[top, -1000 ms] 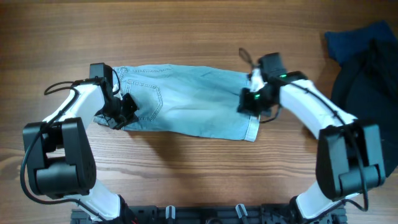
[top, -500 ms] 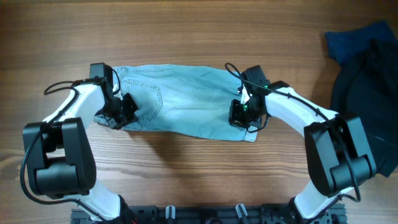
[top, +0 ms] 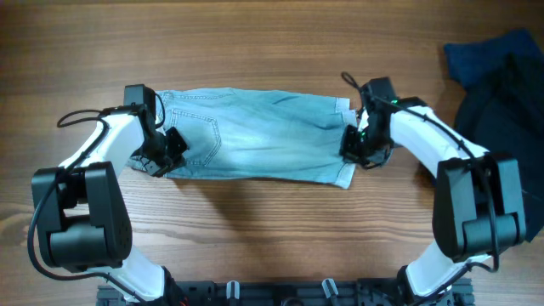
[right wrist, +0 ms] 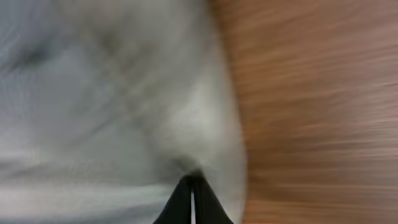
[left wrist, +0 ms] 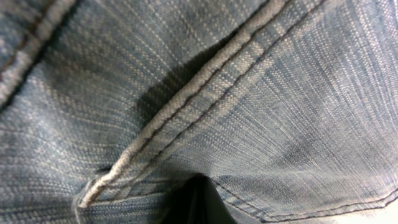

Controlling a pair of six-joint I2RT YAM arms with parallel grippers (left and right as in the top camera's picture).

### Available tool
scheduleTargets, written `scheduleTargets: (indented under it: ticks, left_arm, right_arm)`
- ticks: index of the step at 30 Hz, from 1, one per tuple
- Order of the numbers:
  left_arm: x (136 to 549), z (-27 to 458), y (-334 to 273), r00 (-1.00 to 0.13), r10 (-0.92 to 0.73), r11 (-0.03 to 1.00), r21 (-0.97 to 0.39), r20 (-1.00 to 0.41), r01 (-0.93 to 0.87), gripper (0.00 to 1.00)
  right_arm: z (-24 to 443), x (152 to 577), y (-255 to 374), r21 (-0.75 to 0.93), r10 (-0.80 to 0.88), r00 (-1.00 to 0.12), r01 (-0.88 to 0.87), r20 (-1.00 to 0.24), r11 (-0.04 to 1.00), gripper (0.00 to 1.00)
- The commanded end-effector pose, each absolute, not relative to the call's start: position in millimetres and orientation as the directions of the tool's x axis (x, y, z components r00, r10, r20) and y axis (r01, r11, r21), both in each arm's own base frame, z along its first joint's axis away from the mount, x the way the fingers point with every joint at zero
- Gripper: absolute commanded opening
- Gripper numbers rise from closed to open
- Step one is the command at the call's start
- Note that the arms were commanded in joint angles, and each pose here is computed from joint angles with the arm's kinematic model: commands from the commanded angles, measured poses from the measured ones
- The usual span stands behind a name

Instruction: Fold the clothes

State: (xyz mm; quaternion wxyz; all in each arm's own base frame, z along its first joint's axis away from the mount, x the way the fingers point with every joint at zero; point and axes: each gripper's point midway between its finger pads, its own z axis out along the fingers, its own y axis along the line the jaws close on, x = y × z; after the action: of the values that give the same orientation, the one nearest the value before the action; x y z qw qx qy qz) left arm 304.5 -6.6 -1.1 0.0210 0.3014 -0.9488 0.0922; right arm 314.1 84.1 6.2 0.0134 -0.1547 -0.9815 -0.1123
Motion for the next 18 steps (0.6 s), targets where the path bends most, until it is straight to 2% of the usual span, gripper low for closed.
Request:
scheduleTargets:
  ticks: [1,7,9,11,12,13,14,15,17,18]
  left_arm:
    - [286.8,-12.8,40.1,-0.767,-0.641,0.767,0.057,0.023,-0.639,0.04]
    - [299.1,15.8,27.1,-0.768,-0.641,0.767,-0.064,-0.01,-0.639,0.04]
    - [305.3,34.8,21.5,-0.768,-0.639,0.766,-0.127,-0.041,-0.631,0.04]
    - [308.8,54.9,19.1,-0.766,-0.637,0.767,-0.171,-0.087,-0.618,0.04]
    - [309.8,64.8,19.4,-0.763,-0.636,0.768,-0.187,-0.114,-0.612,0.08]
    - [310.8,74.4,19.6,-0.759,-0.635,0.769,-0.203,-0.14,-0.606,0.17]
    - [311.8,83.4,19.8,-0.755,-0.635,0.77,-0.218,-0.166,-0.6,0.28]
    - [312.7,91.9,20.4,-0.749,-0.635,0.771,-0.232,-0.191,-0.594,0.6]
    - [314.1,105.6,20.9,-0.742,-0.628,0.777,-0.252,-0.234,-0.577,1.0]
    - [314.1,109.3,21.6,-0.739,-0.627,0.777,-0.255,-0.247,-0.575,1.0]
  right_arm:
    - [14.0,338.7,50.2,0.105,0.285,-0.958,0.282,-0.021,0.954,0.04]
    - [49.4,357.3,71.1,0.217,0.228,-0.973,0.217,-0.024,0.952,0.04]
    - [60.0,359.7,78.5,0.258,0.218,-0.976,0.207,-0.017,0.944,0.1]
    - [63.2,358.6,85.2,0.295,0.171,-0.985,0.159,-0.015,0.942,0.41]
    - [62.9,356.2,84.9,0.294,0.157,-0.988,0.148,-0.009,0.944,0.57]
    - [60.5,353.2,84.6,0.29,0.144,-0.99,0.138,0.0,0.947,0.71]
    - [58.6,350.0,84.2,0.288,0.137,-0.991,0.133,0.008,0.948,0.76]
    - [56.1,345.5,83.8,0.284,0.134,-0.991,0.135,0.024,0.949,0.79]
    - [50.2,335.9,82.4,0.276,0.137,-0.989,0.148,0.057,0.95,0.81]
    - [47.8,332.8,81.6,0.273,0.144,-0.987,0.157,0.068,0.949,0.81]
